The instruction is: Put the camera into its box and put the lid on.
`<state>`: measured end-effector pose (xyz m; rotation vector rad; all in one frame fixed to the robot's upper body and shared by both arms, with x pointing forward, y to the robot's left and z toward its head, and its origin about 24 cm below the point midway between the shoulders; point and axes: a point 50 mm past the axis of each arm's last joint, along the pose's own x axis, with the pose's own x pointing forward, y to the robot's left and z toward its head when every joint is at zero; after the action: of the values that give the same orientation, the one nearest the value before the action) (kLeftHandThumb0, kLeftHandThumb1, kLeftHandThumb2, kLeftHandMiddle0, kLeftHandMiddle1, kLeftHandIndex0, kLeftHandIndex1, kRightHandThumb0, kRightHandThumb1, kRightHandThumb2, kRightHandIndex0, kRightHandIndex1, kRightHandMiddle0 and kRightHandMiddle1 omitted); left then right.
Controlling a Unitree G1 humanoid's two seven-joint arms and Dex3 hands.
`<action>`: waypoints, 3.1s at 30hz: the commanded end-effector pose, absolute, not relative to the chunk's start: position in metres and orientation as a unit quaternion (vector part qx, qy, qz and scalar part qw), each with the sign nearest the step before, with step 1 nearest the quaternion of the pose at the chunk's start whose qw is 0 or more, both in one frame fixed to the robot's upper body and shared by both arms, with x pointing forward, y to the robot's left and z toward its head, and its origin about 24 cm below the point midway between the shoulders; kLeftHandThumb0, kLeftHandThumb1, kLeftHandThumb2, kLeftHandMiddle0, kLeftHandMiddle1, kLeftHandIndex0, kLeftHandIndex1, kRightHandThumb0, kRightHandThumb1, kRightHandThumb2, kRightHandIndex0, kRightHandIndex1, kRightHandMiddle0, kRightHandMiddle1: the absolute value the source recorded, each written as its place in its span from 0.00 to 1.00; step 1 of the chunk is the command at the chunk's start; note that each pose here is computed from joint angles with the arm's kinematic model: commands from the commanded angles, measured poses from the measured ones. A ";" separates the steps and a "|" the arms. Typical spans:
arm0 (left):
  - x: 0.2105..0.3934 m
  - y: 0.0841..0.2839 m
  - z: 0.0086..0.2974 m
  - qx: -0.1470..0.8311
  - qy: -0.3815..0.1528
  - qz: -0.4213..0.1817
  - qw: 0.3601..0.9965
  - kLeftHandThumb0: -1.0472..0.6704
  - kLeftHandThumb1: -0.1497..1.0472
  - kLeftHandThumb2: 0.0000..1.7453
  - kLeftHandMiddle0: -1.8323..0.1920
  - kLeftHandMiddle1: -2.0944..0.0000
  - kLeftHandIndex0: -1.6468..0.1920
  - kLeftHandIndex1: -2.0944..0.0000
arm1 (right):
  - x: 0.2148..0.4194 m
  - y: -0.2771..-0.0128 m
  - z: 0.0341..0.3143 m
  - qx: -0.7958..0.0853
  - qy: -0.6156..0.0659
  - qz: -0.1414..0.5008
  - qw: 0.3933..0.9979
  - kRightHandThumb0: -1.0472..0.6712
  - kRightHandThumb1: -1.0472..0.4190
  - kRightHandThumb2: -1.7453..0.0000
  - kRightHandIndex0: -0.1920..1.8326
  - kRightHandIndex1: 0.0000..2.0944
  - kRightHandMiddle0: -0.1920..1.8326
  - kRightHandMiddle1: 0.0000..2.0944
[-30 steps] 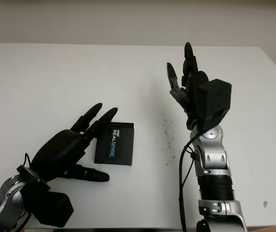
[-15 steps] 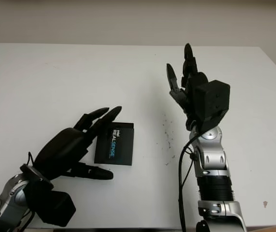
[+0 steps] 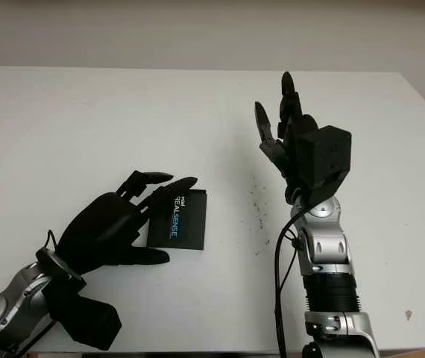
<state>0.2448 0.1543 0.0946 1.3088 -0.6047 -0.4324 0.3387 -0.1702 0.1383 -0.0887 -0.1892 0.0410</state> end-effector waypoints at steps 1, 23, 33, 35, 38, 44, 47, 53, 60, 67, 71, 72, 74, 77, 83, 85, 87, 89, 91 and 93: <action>0.247 0.154 0.095 0.603 -0.280 -0.197 0.721 0.42 0.82 0.03 1.00 0.53 0.99 0.64 | 0.337 -0.170 0.143 -0.046 -0.106 0.020 0.993 0.28 0.00 0.73 0.02 0.03 0.05 0.03; 0.251 0.151 0.085 0.501 -0.313 -0.196 0.782 0.52 1.00 0.12 0.92 0.15 0.95 0.23 | 0.337 -0.169 0.142 -0.046 -0.104 0.023 0.993 0.29 0.00 0.72 0.02 0.02 0.04 0.02; 0.253 0.152 0.094 0.484 -0.314 -0.182 0.796 0.59 1.00 0.17 0.93 0.11 0.95 0.15 | 0.337 -0.168 0.140 -0.041 -0.101 0.023 0.994 0.29 0.00 0.73 0.01 0.02 0.04 0.02; 0.254 0.153 0.098 0.483 -0.315 -0.176 0.798 0.61 1.00 0.15 0.92 0.12 0.96 0.15 | 0.337 -0.168 0.139 -0.043 -0.101 0.023 0.994 0.29 0.00 0.73 0.01 0.02 0.04 0.03; 0.256 0.155 0.107 0.479 -0.313 -0.170 0.802 0.61 1.00 0.13 0.90 0.14 0.95 0.16 | 0.338 -0.169 0.138 -0.041 -0.100 0.025 0.994 0.28 0.00 0.73 0.01 0.02 0.04 0.03; 0.260 0.161 0.135 0.470 -0.296 -0.156 0.817 0.57 1.00 0.16 0.89 0.13 0.92 0.22 | 0.337 -0.168 0.137 -0.051 -0.093 0.024 0.994 0.27 0.00 0.74 0.01 0.02 0.05 0.03; 0.259 0.165 0.152 0.460 -0.281 -0.151 0.829 0.54 1.00 0.15 0.89 0.11 0.91 0.25 | 0.337 -0.167 0.136 -0.050 -0.091 0.023 0.994 0.27 0.00 0.74 0.02 0.03 0.05 0.03; 0.257 0.170 0.176 0.452 -0.258 -0.153 0.840 0.54 1.00 0.11 0.83 0.15 0.85 0.32 | 0.337 -0.166 0.135 -0.045 -0.089 0.027 0.995 0.27 0.00 0.74 0.01 0.03 0.05 0.03; 0.255 0.172 0.187 0.418 -0.226 -0.166 0.864 0.52 1.00 0.10 0.80 0.18 0.83 0.36 | 0.337 -0.166 0.134 -0.048 -0.090 0.030 0.994 0.27 0.00 0.74 0.02 0.03 0.05 0.03; 0.260 0.176 0.190 0.361 -0.146 -0.215 0.896 0.50 1.00 0.13 0.79 0.28 0.84 0.38 | 0.336 -0.166 0.135 -0.044 -0.089 0.029 0.995 0.28 0.00 0.74 0.02 0.03 0.04 0.02; 0.269 0.176 0.189 0.340 -0.114 -0.228 0.905 0.47 1.00 0.09 0.76 0.31 0.80 0.38 | 0.337 -0.166 0.134 -0.047 -0.087 0.027 0.995 0.27 0.00 0.74 0.02 0.03 0.05 0.03; 0.271 0.176 0.188 0.339 -0.110 -0.228 0.906 0.46 1.00 0.09 0.75 0.30 0.79 0.38 | 0.337 -0.166 0.134 -0.048 -0.087 0.028 0.995 0.27 0.00 0.74 0.02 0.03 0.05 0.03; 0.275 0.176 0.186 0.332 -0.104 -0.227 0.909 0.45 1.00 0.08 0.75 0.26 0.79 0.38 | 0.337 -0.166 0.133 -0.048 -0.085 0.026 0.995 0.27 0.00 0.74 0.02 0.03 0.05 0.03; 0.277 0.175 0.185 0.321 -0.106 -0.223 0.914 0.45 1.00 0.08 0.76 0.22 0.79 0.38 | 0.337 -0.166 0.134 -0.050 -0.083 0.026 0.995 0.27 0.00 0.74 0.02 0.03 0.05 0.03; 0.280 0.175 0.181 0.279 -0.116 -0.221 0.928 0.45 1.00 0.08 0.76 0.22 0.79 0.37 | 0.337 -0.165 0.133 -0.047 -0.087 0.031 0.995 0.27 0.00 0.74 0.02 0.03 0.05 0.03; 0.281 0.175 0.179 0.259 -0.117 -0.217 0.934 0.45 1.00 0.08 0.76 0.23 0.79 0.37 | 0.337 -0.165 0.132 -0.047 -0.089 0.032 0.994 0.27 0.00 0.74 0.02 0.03 0.05 0.02; 0.283 0.174 0.178 0.245 -0.119 -0.213 0.938 0.44 1.00 0.07 0.75 0.24 0.77 0.37 | 0.337 -0.165 0.132 -0.048 -0.089 0.032 0.994 0.27 0.00 0.74 0.02 0.03 0.05 0.03; 0.284 0.174 0.177 0.228 -0.124 -0.208 0.943 0.43 1.00 0.06 0.75 0.26 0.76 0.38 | 0.337 -0.165 0.132 -0.048 -0.089 0.032 0.994 0.27 0.00 0.74 0.02 0.03 0.05 0.03; 0.286 0.172 0.176 0.201 -0.133 -0.204 0.949 0.44 1.00 0.06 0.74 0.28 0.76 0.37 | 0.337 -0.165 0.132 -0.049 -0.089 0.032 0.994 0.27 0.00 0.74 0.02 0.03 0.05 0.03; 0.288 0.169 0.174 0.164 -0.135 -0.195 0.957 0.45 1.00 0.06 0.74 0.27 0.76 0.37 | 0.337 -0.165 0.132 -0.049 -0.089 0.032 0.994 0.27 0.00 0.74 0.02 0.03 0.05 0.02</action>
<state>0.2850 0.1701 0.1677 0.3716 -0.2410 -0.4135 0.3373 -0.1653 0.1325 -0.0980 -0.1708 0.0634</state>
